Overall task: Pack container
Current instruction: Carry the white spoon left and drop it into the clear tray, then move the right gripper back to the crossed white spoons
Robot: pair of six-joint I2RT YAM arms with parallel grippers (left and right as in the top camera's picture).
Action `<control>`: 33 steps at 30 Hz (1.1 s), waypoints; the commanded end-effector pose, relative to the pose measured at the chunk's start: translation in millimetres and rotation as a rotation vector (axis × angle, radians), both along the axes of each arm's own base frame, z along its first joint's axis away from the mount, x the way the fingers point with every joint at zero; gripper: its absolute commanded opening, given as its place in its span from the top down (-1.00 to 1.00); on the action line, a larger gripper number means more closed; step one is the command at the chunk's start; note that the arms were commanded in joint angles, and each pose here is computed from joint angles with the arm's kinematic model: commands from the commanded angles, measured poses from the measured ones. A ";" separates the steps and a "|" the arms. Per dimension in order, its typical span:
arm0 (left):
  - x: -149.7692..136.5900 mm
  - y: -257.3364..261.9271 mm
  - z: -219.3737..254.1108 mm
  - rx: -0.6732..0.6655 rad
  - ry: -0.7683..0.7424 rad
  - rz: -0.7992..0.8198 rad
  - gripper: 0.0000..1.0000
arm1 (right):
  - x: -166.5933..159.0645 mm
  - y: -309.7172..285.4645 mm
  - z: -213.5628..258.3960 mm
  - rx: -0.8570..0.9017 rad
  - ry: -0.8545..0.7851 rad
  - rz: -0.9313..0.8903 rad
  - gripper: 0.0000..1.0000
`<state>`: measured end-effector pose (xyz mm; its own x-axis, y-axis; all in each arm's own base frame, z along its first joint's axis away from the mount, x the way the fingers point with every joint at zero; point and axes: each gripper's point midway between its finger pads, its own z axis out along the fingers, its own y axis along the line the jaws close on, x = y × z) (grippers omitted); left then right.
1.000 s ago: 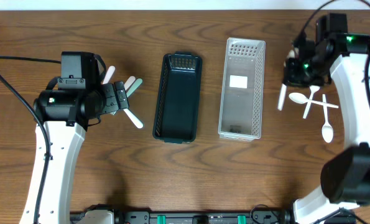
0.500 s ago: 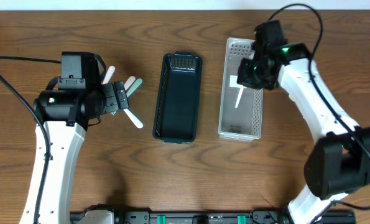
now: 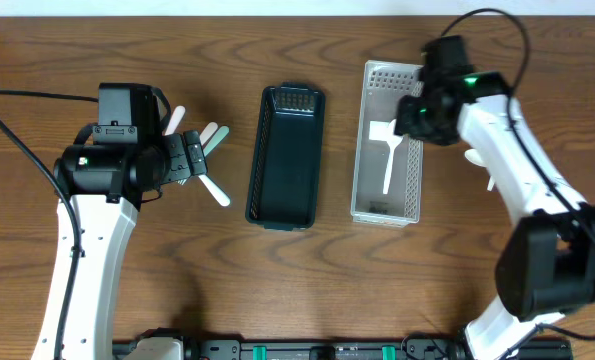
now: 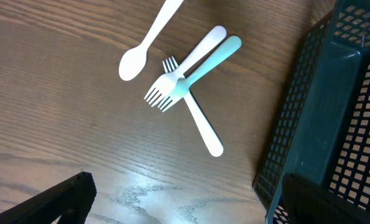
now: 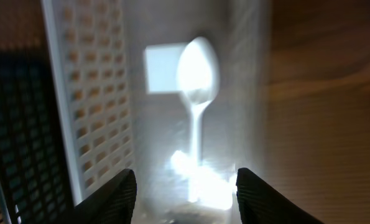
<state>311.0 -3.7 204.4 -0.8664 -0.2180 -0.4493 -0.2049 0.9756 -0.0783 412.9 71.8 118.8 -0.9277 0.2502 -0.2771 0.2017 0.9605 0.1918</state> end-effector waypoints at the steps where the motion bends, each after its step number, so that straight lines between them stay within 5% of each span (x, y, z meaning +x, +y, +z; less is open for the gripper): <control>1: 2.8 4.1 7.3 0.017 -0.017 0.006 -0.96 | 12.4 -63.7 34.1 -0.108 -0.101 -0.099 -0.07; 6: 2.8 4.1 7.3 0.017 -0.017 0.006 -0.96 | -3.1 -141.0 20.3 -0.148 -0.023 -0.294 0.18; 12: 2.8 4.1 7.3 0.017 -0.017 0.006 -0.96 | -36.3 -187.5 -10.5 -0.105 0.137 -0.543 0.07; 26: 2.8 4.1 7.3 0.017 -0.017 0.006 -0.96 | -71.4 -212.9 -75.2 -0.062 0.332 -0.931 0.17; 33: 2.8 4.1 7.3 0.017 -0.017 0.006 -0.96 | -79.4 -204.7 -124.0 0.092 0.370 -1.159 0.05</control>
